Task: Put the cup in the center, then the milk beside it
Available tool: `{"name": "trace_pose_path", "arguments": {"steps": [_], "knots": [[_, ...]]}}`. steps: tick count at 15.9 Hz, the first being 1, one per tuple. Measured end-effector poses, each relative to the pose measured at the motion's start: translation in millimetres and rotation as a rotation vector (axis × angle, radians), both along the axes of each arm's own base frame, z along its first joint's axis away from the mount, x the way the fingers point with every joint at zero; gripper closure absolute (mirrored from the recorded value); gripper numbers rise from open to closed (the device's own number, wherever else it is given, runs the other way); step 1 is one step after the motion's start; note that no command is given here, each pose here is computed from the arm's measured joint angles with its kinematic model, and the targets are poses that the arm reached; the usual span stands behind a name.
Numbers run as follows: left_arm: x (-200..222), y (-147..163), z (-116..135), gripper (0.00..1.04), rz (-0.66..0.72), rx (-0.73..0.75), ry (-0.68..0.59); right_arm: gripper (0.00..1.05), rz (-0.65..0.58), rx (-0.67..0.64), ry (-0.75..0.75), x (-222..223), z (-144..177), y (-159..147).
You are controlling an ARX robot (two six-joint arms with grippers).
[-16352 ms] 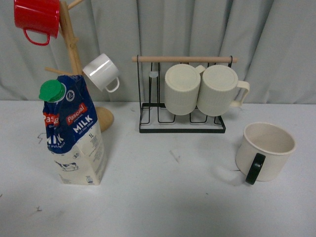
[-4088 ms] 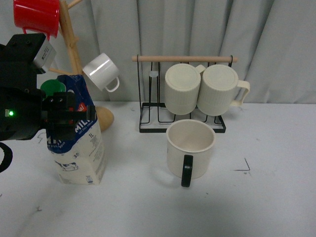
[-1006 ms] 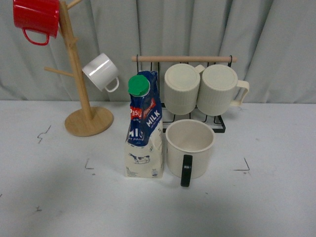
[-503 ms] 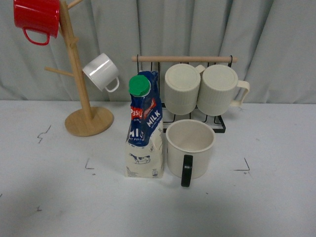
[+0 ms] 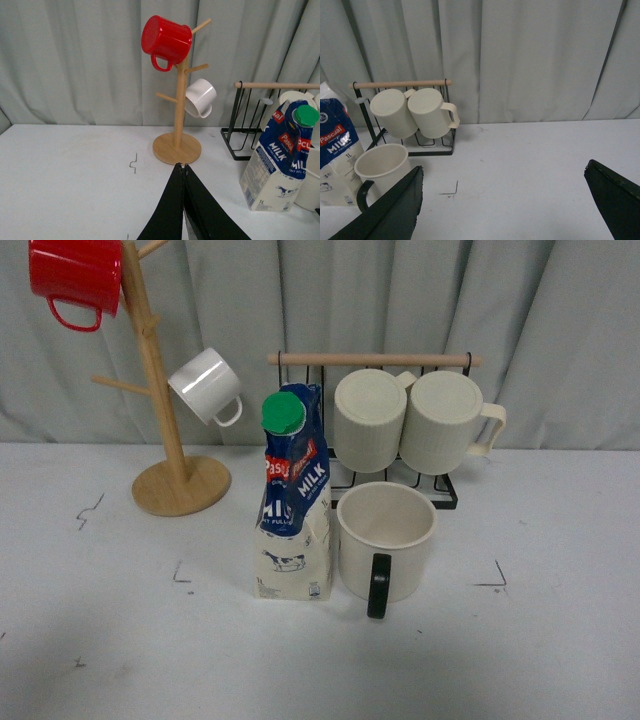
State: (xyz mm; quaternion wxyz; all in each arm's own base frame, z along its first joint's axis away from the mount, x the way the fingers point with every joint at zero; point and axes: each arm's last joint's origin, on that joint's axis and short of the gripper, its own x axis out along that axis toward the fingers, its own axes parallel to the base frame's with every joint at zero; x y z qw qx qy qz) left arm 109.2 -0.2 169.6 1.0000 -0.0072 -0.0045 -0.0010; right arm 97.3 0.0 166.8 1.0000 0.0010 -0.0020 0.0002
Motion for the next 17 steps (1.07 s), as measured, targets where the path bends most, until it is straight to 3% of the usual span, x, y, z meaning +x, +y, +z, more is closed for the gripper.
{"name": "trace_pose_path", "arguments": {"steps": [8, 9, 11, 13, 15, 16, 17], "knots": [[-12, 0, -3, 1.02, 0.0, 0.0, 0.008, 0.06, 0.0, 0.0, 0.0, 0, 0, 0], [-12, 0, -3, 0.96, 0.0, 0.0, 0.007, 0.06, 0.0, 0.0, 0.0, 0, 0, 0], [-12, 0, -3, 0.68, 0.0, 0.0, 0.008, 0.06, 0.0, 0.0, 0.0, 0, 0, 0], [-12, 0, -3, 0.48, 0.0, 0.0, 0.008, 0.06, 0.0, 0.0, 0.0, 0, 0, 0], [-12, 0, -3, 0.14, 0.0, 0.0, 0.008, 0.06, 0.0, 0.0, 0.0, 0, 0, 0], [-12, 0, -3, 0.05, 0.0, 0.001, 0.008, 0.06, 0.0, 0.0, 0.0, 0, 0, 0], [-12, 0, -3, 0.07, 0.0, 0.0, 0.008, 0.06, 0.0, 0.0, 0.0, 0, 0, 0]]}}
